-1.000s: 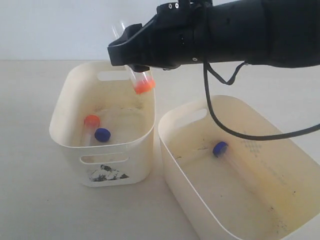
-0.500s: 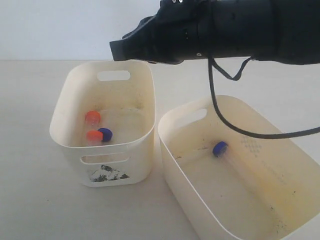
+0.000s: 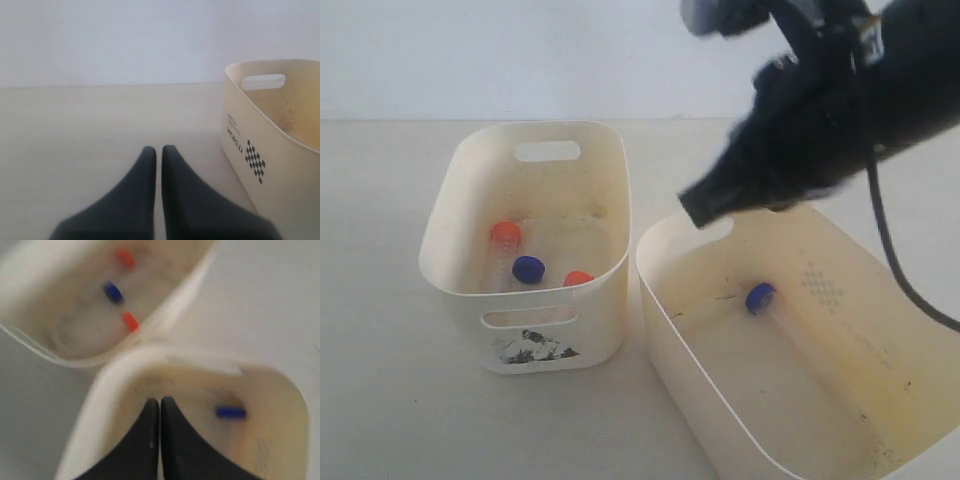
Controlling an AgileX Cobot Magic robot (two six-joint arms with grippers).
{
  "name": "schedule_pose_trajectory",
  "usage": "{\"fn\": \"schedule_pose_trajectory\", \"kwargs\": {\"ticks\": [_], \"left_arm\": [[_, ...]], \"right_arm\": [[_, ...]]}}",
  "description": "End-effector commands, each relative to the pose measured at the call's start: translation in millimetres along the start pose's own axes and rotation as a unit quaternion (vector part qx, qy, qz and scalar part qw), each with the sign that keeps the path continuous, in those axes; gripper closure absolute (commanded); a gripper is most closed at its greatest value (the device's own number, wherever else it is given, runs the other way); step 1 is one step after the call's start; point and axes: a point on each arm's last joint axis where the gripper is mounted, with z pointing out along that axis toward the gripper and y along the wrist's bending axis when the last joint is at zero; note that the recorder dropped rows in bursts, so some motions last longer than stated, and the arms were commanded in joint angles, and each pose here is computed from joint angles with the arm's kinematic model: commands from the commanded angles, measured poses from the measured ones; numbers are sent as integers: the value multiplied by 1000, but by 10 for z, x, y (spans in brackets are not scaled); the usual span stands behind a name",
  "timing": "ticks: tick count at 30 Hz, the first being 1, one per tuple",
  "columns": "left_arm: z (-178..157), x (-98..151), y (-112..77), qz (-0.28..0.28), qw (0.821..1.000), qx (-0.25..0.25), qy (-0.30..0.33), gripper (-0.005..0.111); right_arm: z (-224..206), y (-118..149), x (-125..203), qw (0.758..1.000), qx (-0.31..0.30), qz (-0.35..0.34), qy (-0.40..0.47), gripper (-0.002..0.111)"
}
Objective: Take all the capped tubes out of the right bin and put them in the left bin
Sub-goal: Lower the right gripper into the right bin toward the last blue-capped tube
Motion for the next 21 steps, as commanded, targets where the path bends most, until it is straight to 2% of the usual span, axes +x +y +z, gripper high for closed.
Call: {"fn": "schedule_pose_trajectory", "kwargs": {"ticks": [1,8,15,18,21], "left_arm": [[-5,-15,1,-3,1000,-1,-6,102],[-5,-15,1,-3,1000,-1,-6,102],[-5,-15,1,-3,1000,-1,-6,102],[-5,-15,1,-3,1000,-1,-6,102],[-5,-15,1,-3,1000,-1,-6,102]], "right_arm": [[-82,-168,258,985,98,29,139,109],[-154,-146,439,960,108,97,238,109],[-149,-156,438,958,118,106,237,109],[-53,-142,427,954,152,84,244,109],[164,135,416,950,181,11,253,109]]}}
